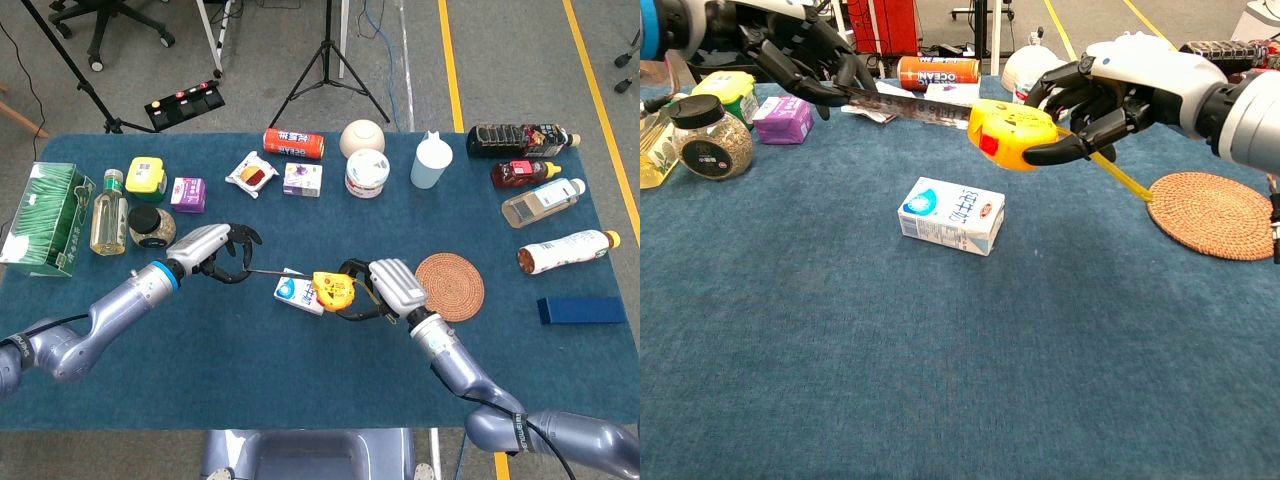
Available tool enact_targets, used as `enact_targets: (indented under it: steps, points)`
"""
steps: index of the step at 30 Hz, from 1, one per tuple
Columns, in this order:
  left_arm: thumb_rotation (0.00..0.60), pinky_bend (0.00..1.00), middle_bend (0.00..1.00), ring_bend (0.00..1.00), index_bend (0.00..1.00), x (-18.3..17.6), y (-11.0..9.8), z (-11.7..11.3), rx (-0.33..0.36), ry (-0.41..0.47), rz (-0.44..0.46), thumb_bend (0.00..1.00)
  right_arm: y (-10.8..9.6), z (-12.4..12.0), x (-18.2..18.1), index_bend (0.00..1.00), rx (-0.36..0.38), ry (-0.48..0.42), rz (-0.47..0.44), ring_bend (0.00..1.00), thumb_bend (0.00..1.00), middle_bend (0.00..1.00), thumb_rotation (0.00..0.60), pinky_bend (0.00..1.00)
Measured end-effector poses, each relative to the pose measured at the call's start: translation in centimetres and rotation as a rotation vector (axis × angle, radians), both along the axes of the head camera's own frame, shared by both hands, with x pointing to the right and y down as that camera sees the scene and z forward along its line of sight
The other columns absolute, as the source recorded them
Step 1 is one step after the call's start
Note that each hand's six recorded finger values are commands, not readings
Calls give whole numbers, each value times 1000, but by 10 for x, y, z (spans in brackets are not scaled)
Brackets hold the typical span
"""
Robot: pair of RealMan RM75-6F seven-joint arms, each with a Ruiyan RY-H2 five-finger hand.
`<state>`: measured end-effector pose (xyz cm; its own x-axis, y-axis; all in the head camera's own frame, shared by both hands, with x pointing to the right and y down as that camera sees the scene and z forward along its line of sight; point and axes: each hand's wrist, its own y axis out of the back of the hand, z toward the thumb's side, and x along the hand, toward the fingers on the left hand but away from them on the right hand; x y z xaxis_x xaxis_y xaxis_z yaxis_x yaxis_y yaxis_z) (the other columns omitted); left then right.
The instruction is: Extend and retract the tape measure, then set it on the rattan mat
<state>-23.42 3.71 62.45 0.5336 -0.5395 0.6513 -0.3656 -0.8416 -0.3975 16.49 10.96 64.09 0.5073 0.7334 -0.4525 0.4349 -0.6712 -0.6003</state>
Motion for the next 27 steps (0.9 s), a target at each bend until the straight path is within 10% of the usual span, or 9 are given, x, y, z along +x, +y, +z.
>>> enact_targets:
  steps: [27]
  points:
    - [600, 362, 266, 167, 652, -112, -1, -10, -18, -60, -164, 399, 5, -3, 28, 520, 1, 30, 21, 663, 275, 503, 407, 692]
